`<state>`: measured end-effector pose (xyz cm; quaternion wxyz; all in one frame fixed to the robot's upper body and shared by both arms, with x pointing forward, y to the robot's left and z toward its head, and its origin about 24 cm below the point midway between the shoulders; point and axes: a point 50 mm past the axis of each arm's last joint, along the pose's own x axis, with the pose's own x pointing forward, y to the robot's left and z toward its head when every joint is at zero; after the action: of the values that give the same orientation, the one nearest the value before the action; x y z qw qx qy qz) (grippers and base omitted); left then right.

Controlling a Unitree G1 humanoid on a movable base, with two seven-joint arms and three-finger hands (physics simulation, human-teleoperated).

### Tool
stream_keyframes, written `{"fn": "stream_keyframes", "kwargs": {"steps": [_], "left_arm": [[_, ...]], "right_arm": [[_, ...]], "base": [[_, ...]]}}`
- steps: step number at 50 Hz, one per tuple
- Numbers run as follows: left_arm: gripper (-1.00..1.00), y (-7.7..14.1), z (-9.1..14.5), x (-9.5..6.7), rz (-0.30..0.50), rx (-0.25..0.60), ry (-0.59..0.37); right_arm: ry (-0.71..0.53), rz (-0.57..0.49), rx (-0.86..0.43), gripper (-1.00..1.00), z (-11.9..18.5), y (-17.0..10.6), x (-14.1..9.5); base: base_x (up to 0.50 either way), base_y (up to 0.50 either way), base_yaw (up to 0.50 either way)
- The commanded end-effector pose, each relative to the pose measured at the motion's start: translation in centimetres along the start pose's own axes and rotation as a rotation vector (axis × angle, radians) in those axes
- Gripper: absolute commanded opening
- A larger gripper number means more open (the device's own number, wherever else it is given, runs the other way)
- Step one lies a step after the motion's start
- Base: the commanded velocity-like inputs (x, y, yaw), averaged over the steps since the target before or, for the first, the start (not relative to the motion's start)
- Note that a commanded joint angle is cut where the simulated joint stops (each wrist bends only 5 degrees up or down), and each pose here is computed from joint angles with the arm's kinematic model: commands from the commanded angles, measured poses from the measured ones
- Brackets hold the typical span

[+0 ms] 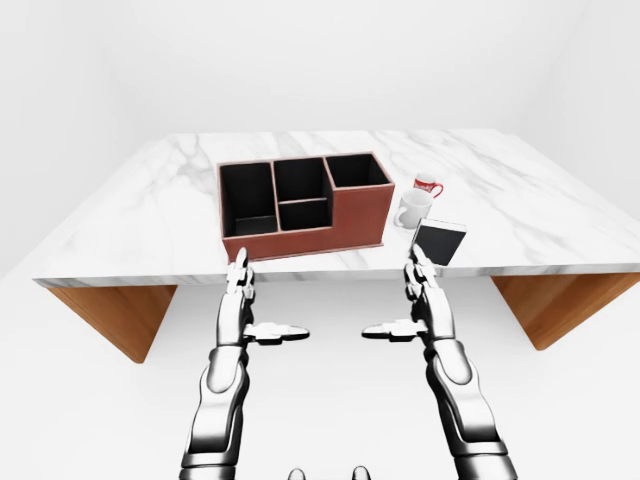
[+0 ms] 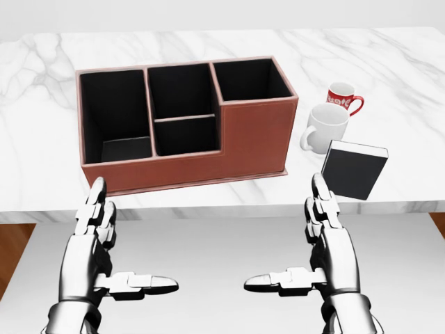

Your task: Pick up the book and place it in the right compartment of the caddy.

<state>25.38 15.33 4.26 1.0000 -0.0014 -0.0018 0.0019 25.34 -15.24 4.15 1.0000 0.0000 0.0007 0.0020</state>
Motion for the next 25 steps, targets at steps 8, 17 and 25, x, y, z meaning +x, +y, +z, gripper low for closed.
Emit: {"fn": "stream_keyframes", "kwargs": {"steps": [8, 17, 25], "left_arm": [[1.0, 0.7, 0.4, 0.0, 0.009, -0.004, -0.011], [1.0, 2.1, 2.2, 0.0, 0.051, 0.001, -0.044], [1.0, 5.9, 6.1, -0.2, 0.215, -0.012, -0.203]], "right_arm": [[-0.001, 0.003, -0.001, 1.0, 0.2, -0.8, -0.2], [-0.113, -0.056, -0.024, 1.0, 3.9, -3.2, -0.5], [-0.407, -0.176, -0.023, 1.0, 10.5, -6.7, -3.0]], "base": [[0.0, 0.0, 0.0], [0.0, 0.0, 0.0], [0.0, 0.0, 0.0]]}}
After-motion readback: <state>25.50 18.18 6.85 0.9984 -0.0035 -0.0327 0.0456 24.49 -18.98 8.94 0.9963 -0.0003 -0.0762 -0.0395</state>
